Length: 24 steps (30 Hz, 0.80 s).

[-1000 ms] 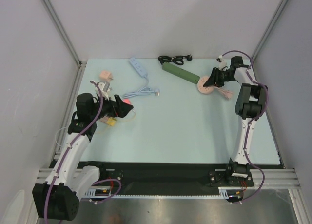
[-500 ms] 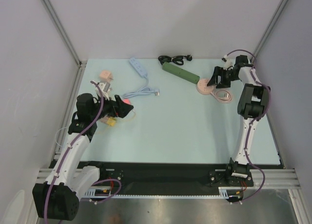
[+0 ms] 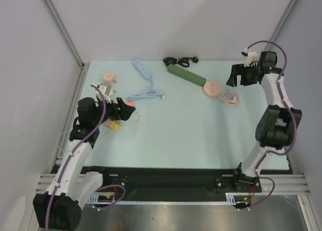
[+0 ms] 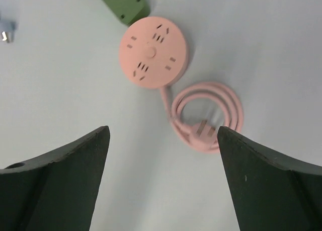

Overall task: Pull the plug off the socket
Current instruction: Place the socket at the center of the board, then reset both arms

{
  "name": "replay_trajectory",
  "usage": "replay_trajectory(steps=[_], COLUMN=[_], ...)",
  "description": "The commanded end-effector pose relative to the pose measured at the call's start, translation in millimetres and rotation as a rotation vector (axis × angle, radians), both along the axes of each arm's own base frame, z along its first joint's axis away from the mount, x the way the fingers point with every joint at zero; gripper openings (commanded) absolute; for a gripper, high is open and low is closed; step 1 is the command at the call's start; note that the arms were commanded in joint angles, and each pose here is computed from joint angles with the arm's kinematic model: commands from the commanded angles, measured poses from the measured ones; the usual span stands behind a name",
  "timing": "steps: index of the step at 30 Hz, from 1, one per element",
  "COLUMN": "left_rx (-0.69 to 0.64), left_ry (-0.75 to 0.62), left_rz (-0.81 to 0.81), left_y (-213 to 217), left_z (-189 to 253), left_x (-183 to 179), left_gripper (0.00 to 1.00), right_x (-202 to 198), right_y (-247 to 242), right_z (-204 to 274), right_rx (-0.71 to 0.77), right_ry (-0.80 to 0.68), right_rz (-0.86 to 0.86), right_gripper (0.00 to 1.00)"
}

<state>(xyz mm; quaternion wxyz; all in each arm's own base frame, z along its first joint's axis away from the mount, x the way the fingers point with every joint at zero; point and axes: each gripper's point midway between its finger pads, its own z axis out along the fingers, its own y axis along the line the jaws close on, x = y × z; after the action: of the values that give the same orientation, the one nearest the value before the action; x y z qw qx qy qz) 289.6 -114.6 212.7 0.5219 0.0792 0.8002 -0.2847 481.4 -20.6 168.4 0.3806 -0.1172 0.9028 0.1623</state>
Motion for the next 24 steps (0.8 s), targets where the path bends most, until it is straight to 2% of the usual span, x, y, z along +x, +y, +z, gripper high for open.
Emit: replay_trajectory(steps=[1,3,4,6,12,16,21,24], left_rx=[0.056,0.069,0.088,0.122,0.178,0.188,0.206,0.208], left_ry=[-0.066,-0.062,-0.065,-0.06,-0.048,-0.055,-0.059,-0.068], left_rz=[0.091,0.114,0.153,0.193,0.297,0.311,0.341,0.35], left_y=[15.7,19.9,27.0,35.9,56.4,59.6,66.1,67.7], left_z=[10.7,10.1,11.0,11.5,9.7,10.0,10.4,12.4], left_x=[6.6,6.4,8.6,9.2,10.4,9.5,8.3,6.7], left_gripper=[0.99,1.0,0.99,1.0,1.0,0.99,0.99,1.0], right_x=[-37.9,-56.3,-69.6,-92.4,-156.4,-185.0,-210.8,-220.6], right_y=[-2.8,-3.9,-8.1,-9.1,-28.7,-49.2,-49.4,-55.9], right_z=[32.2,42.6,65.4,56.2,90.4,94.1,78.7,72.4], right_rx=[-0.073,-0.075,-0.089,-0.085,-0.109,-0.099,-0.068,-0.07], right_ry=[-0.139,-0.184,-0.257,-0.258,-0.399,-0.423,-0.386,-0.364], right_rz=[-0.009,-0.023,-0.043,-0.062,-0.201,-0.396,-0.435,-0.519], right_gripper=[0.95,0.96,0.98,1.0,1.0,1.0,1.0,1.0])
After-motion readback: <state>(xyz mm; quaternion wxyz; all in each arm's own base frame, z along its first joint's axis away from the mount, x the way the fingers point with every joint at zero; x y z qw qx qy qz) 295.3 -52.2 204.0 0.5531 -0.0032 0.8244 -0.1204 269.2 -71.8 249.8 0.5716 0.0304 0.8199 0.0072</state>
